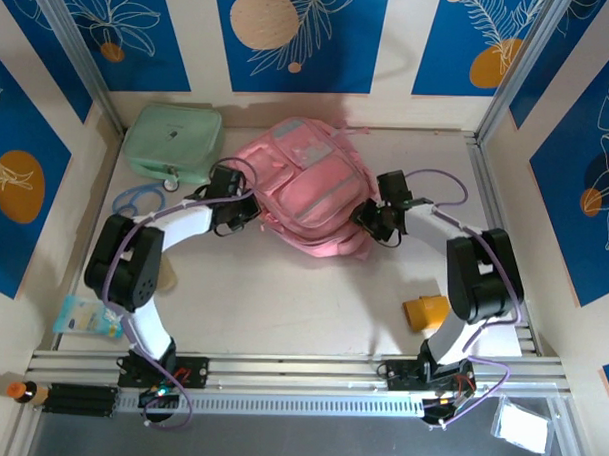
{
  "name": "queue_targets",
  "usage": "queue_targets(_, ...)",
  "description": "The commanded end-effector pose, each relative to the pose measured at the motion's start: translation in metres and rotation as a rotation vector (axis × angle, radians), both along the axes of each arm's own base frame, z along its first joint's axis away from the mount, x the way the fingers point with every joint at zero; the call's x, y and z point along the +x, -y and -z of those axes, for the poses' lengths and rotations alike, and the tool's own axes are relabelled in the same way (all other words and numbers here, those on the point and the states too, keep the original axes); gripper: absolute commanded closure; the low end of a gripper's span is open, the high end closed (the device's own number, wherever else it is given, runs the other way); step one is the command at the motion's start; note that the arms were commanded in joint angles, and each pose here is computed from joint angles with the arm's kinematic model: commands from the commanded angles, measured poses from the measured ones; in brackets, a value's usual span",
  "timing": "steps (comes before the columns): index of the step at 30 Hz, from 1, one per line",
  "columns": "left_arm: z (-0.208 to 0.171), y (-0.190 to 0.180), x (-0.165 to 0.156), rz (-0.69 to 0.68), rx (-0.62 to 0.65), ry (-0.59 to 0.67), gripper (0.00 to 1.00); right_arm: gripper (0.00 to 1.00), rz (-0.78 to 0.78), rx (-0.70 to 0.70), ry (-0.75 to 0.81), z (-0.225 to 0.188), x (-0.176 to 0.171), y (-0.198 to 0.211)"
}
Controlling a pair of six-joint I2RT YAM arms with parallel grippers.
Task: Pack the student bag
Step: Rotate the student bag at the top-center of the table, then zip the student bag at the top-center of the table.
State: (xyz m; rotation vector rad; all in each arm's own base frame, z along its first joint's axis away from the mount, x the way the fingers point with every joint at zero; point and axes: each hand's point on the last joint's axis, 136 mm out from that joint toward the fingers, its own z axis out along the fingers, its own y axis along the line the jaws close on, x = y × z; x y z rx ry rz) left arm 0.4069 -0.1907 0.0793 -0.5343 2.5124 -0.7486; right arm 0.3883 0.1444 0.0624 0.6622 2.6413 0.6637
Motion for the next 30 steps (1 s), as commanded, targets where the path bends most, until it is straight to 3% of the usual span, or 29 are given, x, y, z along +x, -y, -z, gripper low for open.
queue_targets(1,-0.02,0.03,-0.019,0.077,-0.112,0.013,1.0,0.56,-0.02,0.008,0.081,-0.008,0.036,0.003)
queue_targets(7,-0.024,0.065,-0.033,0.12,-0.182,0.007,1.0,0.41,0.034,-0.077,0.115,-0.028,0.055,0.042)
queue_targets(11,-0.027,0.08,-0.031,0.09,-0.241,0.011,1.0,0.32,0.076,-0.157,0.094,-0.051,0.031,0.066)
queue_targets(17,-0.038,0.091,-0.02,0.066,-0.309,0.036,1.0,0.32,-0.022,-0.196,0.095,-0.078,-0.01,0.038)
queue_targets(22,-0.038,0.1,-0.017,0.072,-0.345,0.028,1.0,0.39,-0.189,-0.17,0.161,-0.083,-0.043,-0.026)
queue_targets(26,-0.038,0.103,-0.016,0.077,-0.353,0.029,1.0,0.56,-0.376,-0.183,0.215,-0.076,-0.071,-0.095)
queue_targets(30,-0.041,0.105,-0.016,0.087,-0.367,0.033,1.0,0.65,-0.459,-0.179,0.223,-0.068,-0.079,-0.137)
